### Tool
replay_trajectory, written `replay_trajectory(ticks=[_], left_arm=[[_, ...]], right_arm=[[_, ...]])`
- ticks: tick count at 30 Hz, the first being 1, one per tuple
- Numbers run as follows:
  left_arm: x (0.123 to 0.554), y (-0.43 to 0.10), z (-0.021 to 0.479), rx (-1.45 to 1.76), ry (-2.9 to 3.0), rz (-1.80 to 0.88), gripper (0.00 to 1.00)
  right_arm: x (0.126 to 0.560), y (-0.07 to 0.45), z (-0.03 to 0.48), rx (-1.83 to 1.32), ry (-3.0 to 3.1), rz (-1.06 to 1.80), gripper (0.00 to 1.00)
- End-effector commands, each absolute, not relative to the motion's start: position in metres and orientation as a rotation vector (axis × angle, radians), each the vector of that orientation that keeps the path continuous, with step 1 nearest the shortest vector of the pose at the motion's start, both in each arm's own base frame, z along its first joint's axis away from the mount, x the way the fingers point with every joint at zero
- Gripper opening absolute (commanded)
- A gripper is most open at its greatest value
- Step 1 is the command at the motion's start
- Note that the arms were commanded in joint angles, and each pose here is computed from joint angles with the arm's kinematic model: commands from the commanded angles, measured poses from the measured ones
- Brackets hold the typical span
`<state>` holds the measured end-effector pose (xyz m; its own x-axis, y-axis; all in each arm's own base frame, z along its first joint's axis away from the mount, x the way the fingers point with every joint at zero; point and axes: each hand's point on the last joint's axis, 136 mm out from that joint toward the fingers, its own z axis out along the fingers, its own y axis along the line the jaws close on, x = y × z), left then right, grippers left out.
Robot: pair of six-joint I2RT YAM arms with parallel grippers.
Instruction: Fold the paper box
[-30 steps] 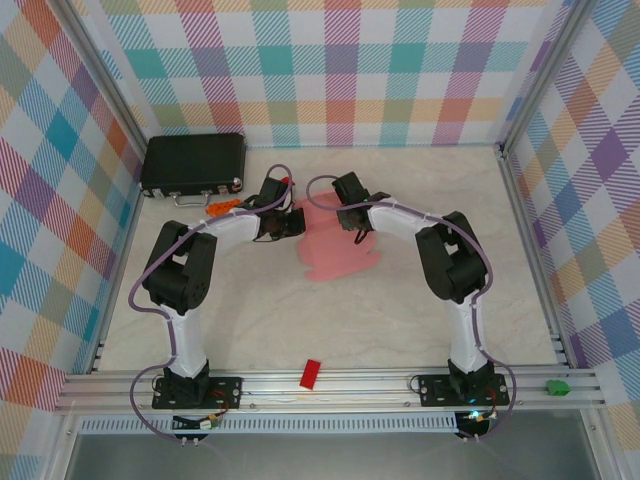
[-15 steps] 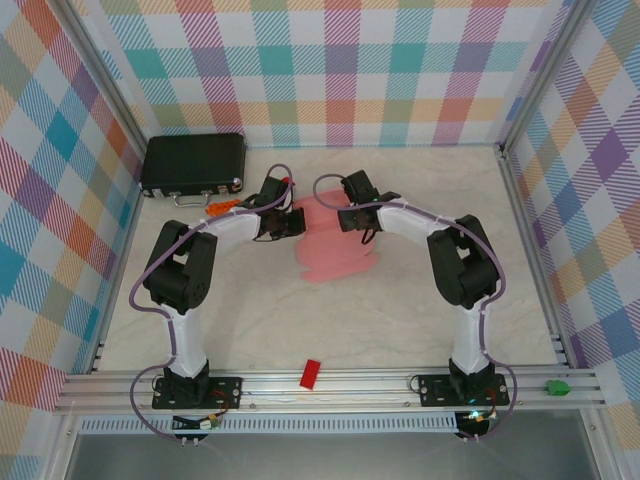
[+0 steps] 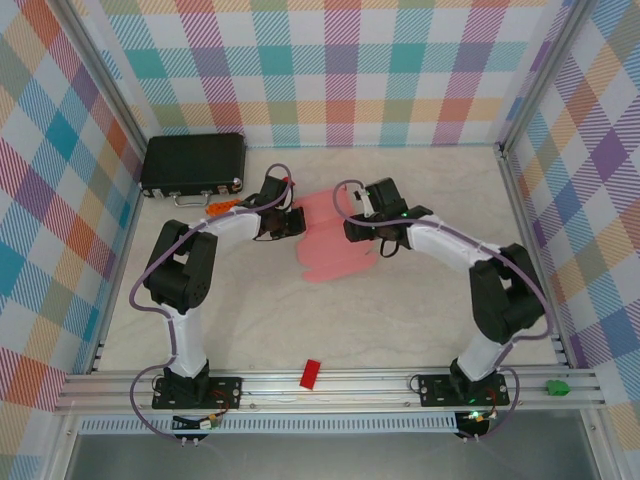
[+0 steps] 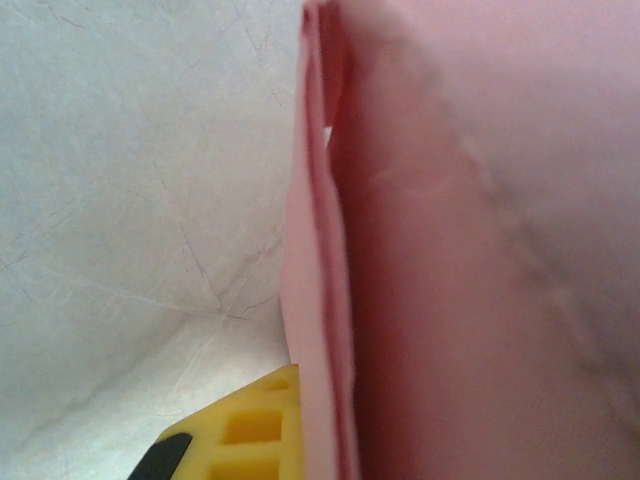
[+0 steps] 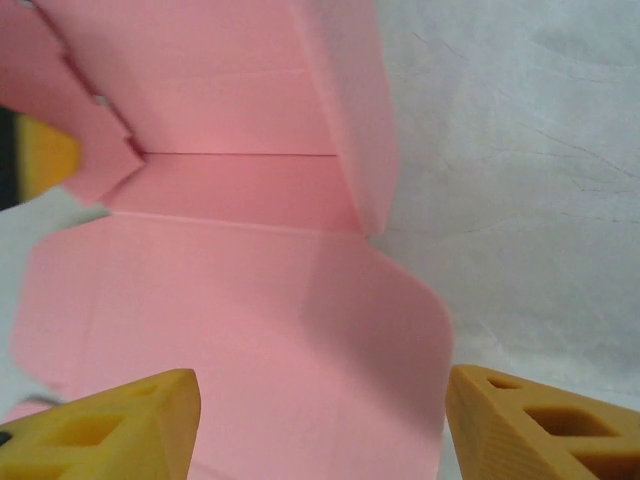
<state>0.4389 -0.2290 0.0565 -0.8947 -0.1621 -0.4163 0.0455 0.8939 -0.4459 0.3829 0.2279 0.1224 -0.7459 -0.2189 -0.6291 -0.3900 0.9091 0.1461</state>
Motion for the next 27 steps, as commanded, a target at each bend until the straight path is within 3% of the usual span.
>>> replay_trajectory(ticks=[1, 14, 27], left_arm=[[0.432, -0.224, 0.049, -0.164, 2.669, -0.617, 0.0], [0.425, -0.232, 0.046, -0.419, 2.659, -0.766, 0.0], [0.423, -0.233, 0.044, -0.437, 2.666, -0.779, 0.0]], right_arm=[[0.363, 0.224, 0.135, -0.365, 2.444, 0.463, 0.67], [0.289, 0.203, 0.088, 0.087, 2.528, 0.787, 0.65], [0.32, 0.255, 0.08, 0.154, 2.353, 1.211, 0.6]])
